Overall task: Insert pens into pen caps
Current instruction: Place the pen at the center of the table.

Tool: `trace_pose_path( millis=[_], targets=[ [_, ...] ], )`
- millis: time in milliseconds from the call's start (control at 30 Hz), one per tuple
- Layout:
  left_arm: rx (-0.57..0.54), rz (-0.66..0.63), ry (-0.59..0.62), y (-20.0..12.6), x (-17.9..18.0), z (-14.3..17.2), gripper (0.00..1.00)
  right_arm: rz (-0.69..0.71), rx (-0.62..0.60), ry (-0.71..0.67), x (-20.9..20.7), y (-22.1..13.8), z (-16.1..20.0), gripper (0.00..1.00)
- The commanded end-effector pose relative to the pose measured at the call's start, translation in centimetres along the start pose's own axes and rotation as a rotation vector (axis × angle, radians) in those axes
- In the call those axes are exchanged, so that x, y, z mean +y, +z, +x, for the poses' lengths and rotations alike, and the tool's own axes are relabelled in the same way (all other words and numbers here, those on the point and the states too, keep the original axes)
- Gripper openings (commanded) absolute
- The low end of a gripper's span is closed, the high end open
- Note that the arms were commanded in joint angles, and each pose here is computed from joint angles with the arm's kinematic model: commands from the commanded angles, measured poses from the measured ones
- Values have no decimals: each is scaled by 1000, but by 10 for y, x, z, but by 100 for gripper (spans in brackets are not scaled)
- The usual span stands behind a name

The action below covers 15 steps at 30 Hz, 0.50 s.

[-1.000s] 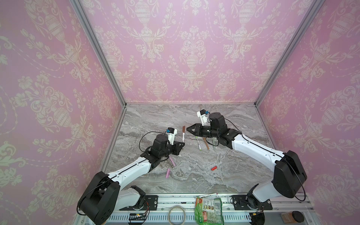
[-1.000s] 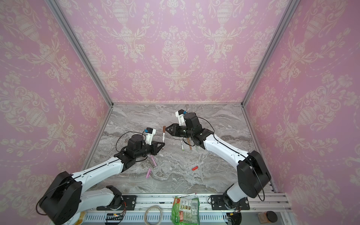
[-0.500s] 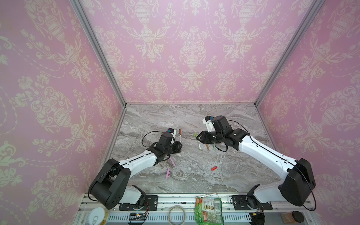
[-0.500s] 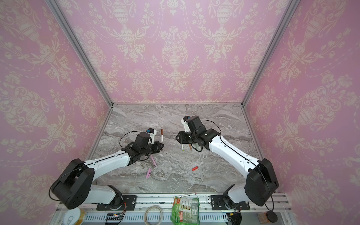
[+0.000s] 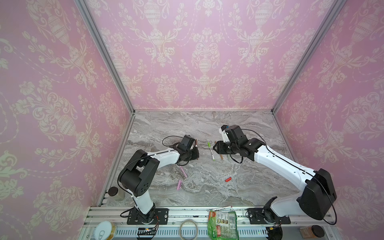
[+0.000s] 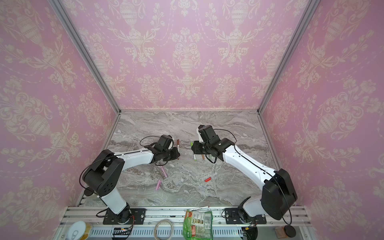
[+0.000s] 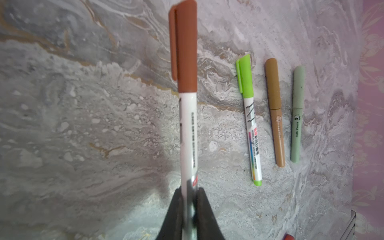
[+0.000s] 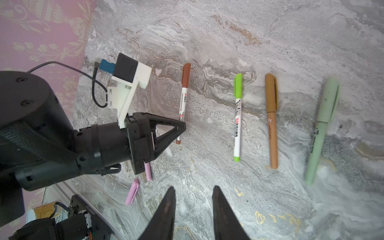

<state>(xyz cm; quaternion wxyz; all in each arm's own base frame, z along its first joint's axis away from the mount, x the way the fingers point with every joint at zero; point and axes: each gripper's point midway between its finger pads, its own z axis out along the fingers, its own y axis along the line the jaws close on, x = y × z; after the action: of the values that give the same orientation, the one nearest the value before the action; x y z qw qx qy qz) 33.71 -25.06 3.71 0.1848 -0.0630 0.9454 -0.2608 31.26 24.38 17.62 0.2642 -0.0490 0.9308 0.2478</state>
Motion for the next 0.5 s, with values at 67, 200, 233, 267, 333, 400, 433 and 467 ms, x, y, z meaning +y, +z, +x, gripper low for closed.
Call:
trace_pose_path(
  millis=[67, 200, 233, 267, 333, 400, 433, 467],
  targets=[
    [55, -18, -77, 11, -11, 11, 4, 2, -42, 4, -3, -4, -5, 32],
    [64, -29, -96, 18, -13, 15, 8, -11, -41, 7, -2, -2, -5, 32],
    [69, -29, -101, 20, -13, 16, 9, -13, -43, 7, -2, -2, -6, 32],
    [73, -30, -102, 22, -14, 17, 9, -15, -45, 6, -2, -3, -7, 32],
    [83, -34, -105, 25, -14, 18, 11, -14, -48, 5, -3, -3, -7, 32],
    [87, -28, -106, 27, -17, 18, 11, -12, -53, 4, -4, -5, -7, 32],
    [90, -29, -106, 28, -18, 19, 12, -12, -55, 3, -5, -5, -7, 32],
    [92, -27, -106, 29, -19, 19, 12, -12, -55, 5, -6, -6, -7, 32]
  ],
)
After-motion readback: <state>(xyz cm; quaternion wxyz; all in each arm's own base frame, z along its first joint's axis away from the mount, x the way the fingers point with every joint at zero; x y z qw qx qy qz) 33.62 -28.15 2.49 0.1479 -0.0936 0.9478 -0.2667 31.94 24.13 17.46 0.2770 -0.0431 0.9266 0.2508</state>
